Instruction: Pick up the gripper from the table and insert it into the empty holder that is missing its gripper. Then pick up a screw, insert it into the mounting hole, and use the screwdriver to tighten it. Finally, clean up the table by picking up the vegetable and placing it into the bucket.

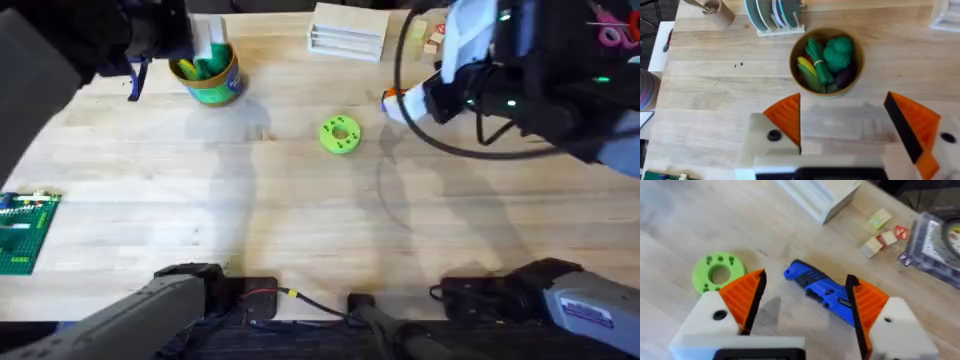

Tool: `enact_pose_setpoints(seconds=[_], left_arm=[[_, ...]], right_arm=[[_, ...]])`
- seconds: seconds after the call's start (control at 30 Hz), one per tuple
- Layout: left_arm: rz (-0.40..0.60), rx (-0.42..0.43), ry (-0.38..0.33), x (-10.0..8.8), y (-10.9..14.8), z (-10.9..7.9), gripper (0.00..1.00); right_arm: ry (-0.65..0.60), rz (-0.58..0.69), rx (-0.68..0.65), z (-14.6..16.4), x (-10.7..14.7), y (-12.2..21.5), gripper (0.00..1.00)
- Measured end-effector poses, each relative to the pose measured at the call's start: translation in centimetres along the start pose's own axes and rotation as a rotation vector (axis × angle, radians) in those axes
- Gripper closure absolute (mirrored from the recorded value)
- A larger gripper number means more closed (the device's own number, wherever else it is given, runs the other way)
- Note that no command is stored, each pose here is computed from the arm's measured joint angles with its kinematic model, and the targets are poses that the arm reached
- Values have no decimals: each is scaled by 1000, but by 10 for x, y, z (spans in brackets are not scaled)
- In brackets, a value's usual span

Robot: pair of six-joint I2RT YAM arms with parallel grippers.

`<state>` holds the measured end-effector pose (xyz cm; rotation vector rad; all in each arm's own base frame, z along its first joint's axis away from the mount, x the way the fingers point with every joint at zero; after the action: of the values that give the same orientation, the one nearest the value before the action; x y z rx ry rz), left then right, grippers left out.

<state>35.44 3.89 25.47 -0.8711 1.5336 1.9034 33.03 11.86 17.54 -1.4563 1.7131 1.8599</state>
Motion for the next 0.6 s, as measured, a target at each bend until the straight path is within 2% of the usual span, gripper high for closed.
enact_pose_setpoints(seconds=[0.13, 0.3, 0.6], left_arm=[[37, 31, -96, 13, 26, -9, 8], [72, 96, -198, 30, 55, -28, 7], [113, 194, -321, 49, 75, -60, 8]], right_arm=[[-72, -101, 44, -6, -20, 37, 7], [-217, -171, 113, -16, -27, 78, 7], [-285, -364, 153, -21, -44, 143, 6]])
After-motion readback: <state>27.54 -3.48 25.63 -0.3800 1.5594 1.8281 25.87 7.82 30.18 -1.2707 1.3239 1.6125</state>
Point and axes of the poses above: each hand's point on the last joint's axis, 136 mm out from that joint toward the fingers, its own y axis back along the fingers, its own z axis along the line the jaws close on, x = y × z, the point moved 3 cm from there along y, back along the fingers
